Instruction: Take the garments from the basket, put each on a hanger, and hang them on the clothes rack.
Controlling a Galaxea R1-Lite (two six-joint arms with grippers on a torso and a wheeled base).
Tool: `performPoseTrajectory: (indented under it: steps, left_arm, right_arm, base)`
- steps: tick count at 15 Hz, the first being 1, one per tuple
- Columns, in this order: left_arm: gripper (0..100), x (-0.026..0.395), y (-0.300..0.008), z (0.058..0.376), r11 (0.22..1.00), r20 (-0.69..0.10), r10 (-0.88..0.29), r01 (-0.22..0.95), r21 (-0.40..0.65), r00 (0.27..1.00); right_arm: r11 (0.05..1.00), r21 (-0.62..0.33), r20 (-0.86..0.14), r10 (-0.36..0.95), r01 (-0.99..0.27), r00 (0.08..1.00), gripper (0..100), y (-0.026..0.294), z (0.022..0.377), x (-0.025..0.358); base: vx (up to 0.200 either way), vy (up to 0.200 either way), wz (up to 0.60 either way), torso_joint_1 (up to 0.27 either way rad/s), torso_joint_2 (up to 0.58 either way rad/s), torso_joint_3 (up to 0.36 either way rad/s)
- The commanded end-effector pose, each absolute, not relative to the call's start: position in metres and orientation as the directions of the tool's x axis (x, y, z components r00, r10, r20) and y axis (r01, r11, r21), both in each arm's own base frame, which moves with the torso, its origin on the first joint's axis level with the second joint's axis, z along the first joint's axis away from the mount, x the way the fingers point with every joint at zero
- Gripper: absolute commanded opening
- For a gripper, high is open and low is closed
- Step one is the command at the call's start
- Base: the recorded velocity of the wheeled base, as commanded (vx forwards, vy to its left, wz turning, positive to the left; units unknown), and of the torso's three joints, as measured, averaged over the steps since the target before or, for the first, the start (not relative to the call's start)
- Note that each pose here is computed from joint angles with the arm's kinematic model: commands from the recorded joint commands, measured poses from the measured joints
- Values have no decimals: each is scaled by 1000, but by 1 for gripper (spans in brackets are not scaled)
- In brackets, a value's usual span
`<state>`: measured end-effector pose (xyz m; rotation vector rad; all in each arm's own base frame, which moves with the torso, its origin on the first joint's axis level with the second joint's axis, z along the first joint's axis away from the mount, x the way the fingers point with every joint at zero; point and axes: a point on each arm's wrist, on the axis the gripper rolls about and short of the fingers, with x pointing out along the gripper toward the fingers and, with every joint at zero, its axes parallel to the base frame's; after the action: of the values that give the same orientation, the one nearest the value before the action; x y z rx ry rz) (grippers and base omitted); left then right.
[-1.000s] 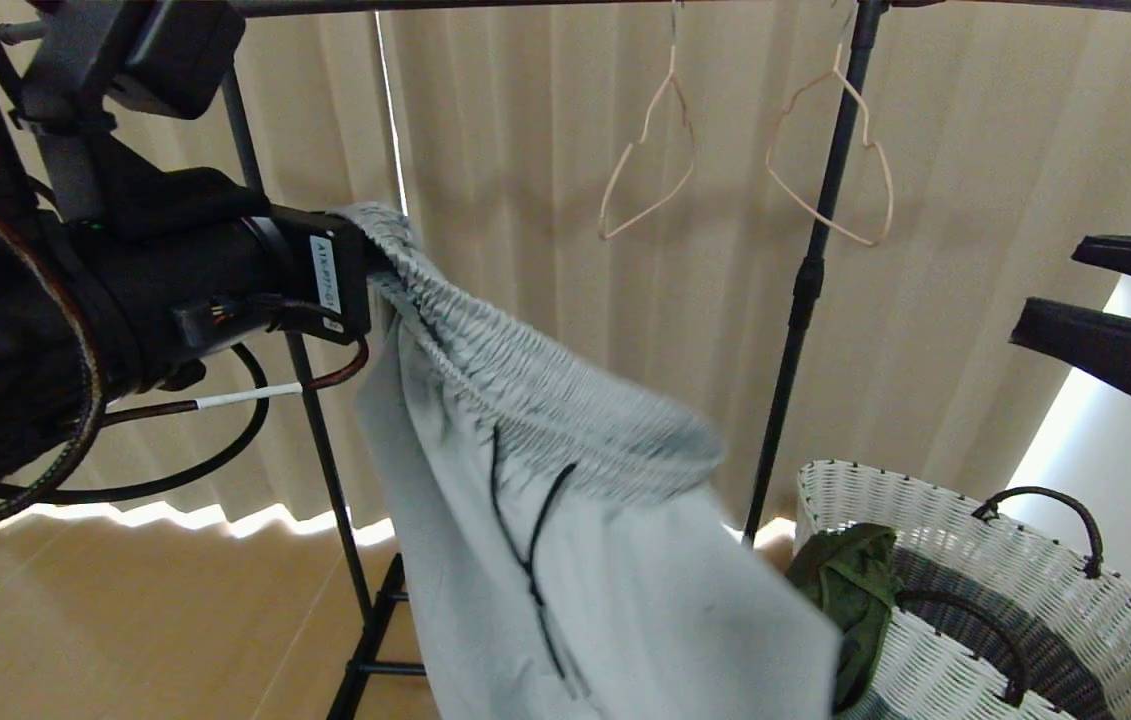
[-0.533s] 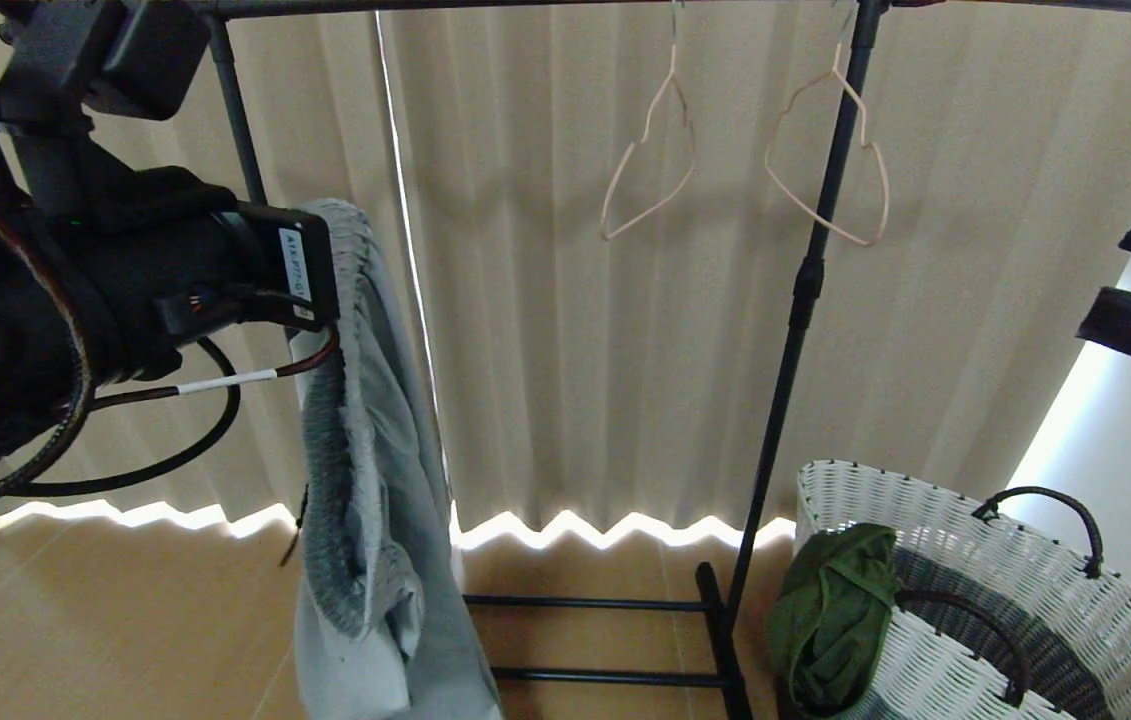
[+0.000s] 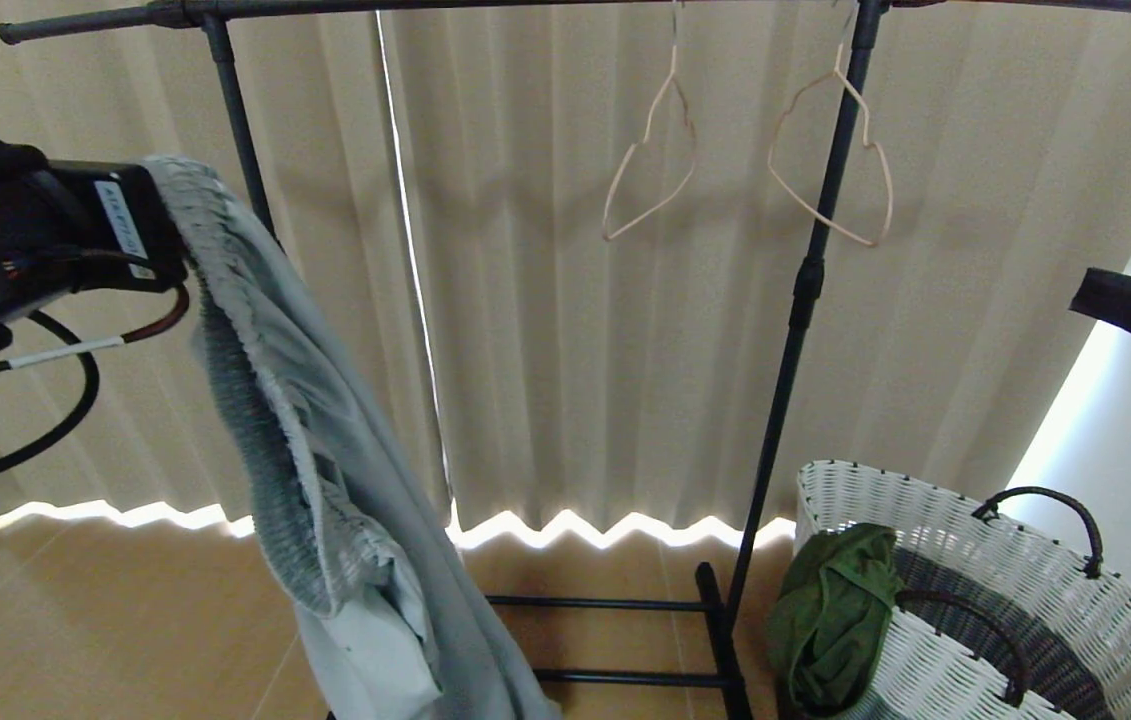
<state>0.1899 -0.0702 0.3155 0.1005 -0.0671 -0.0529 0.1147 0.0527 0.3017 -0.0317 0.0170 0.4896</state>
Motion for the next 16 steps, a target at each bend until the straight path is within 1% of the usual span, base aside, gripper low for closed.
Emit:
performPoseTrajectory:
  steps: [1, 4, 6, 8, 10, 11, 14, 16]
  left_arm:
    - [0, 178, -54, 325, 997, 117, -2, -7, 80, 993]
    - [0, 175, -59, 301, 992, 42, -40, 34, 122, 998]
    - [0, 174, -65, 291, 986, 7, -75, 73, 150, 997]
    - [0, 171, -70, 282, 976, -20, -106, 108, 191, 994]
    - [0, 166, -75, 278, 968, -35, -142, 146, 202, 989]
    - [0, 165, -78, 277, 965, -36, -162, 166, 202, 986]
    - [0, 164, -82, 277, 961, -41, -181, 186, 205, 983]
    - [0, 164, -81, 276, 961, -41, -181, 186, 205, 983]
  right_arm:
    - [915, -42, -52, 399, -401, 915, 100, 46, 298, 126]
    - [945, -116, -119, 293, -306, 949, 100, 37, 288, 140]
    - [952, -177, -133, 227, -249, 965, 100, 36, 279, 144]
    - [967, -190, -99, 152, -168, 983, 100, 34, 274, 145]
    - [976, -188, -44, 101, -107, 994, 100, 33, 269, 147]
    - [978, -189, -32, 78, -83, 996, 100, 31, 266, 148]
    - [979, -196, -5, 60, -60, 998, 100, 27, 260, 149]
    - [978, -203, -12, 52, -53, 999, 100, 27, 253, 150]
  base:
    - [0, 0, 0, 0, 0, 0]
    - [0, 0, 0, 0, 0, 0]
    - [0, 0, 0, 0, 0, 0]
    - [0, 0, 0, 0, 0, 0]
    - [0, 0, 0, 0, 0, 0]
    - [0, 0, 0, 0, 0, 0]
    - [0, 0, 0, 0, 0, 0]
    - [0, 0, 0, 0, 0, 0]
